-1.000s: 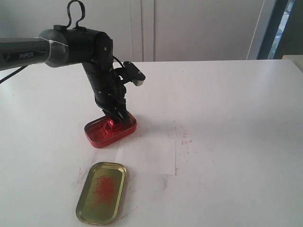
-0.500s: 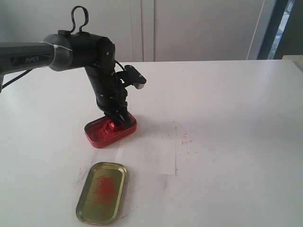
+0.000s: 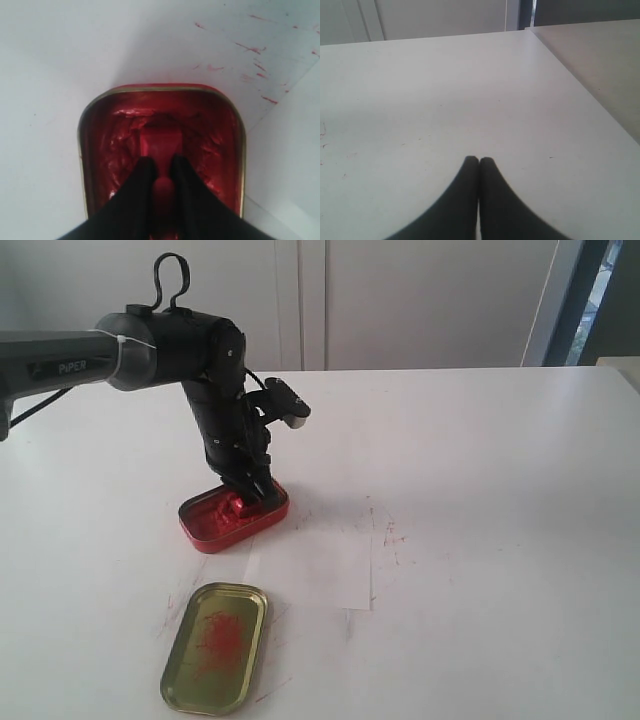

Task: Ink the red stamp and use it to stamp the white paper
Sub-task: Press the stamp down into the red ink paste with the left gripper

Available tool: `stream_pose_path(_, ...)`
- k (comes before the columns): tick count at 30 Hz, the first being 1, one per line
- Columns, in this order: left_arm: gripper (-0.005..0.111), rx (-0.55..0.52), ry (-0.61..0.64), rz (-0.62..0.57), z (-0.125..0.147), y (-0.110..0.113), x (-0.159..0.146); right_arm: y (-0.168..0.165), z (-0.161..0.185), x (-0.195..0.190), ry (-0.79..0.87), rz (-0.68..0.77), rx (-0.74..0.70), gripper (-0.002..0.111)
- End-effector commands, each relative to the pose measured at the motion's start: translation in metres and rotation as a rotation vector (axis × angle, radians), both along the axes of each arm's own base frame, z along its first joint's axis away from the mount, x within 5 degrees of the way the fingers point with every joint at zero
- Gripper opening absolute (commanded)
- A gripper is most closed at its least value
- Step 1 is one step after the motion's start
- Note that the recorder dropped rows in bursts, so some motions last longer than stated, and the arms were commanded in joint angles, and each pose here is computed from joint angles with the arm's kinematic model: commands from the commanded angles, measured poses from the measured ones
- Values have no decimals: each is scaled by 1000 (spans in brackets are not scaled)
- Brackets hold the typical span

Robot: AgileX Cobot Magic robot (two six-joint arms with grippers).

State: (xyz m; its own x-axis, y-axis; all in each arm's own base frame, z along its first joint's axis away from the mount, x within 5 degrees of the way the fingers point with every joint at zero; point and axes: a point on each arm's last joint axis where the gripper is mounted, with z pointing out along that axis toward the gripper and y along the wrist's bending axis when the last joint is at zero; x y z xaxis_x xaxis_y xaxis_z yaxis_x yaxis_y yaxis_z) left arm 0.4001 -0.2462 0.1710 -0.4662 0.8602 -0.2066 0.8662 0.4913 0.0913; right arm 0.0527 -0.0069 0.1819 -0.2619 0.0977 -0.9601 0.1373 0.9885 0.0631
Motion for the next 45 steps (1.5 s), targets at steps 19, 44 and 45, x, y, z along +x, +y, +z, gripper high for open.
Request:
stream_pose_path(19, 0, -20, 121, 116, -39, 14, 8, 0, 0, 0, -13, 4, -3, 0)
stream_pose_path(44, 0, -39, 58, 104, -5, 16, 6, 0, 0, 0, -13, 4, -3, 0)
stream_pose_path(45, 0, -43, 52, 104, -1, 17, 5, 0, 0, 0, -13, 4, -3, 0)
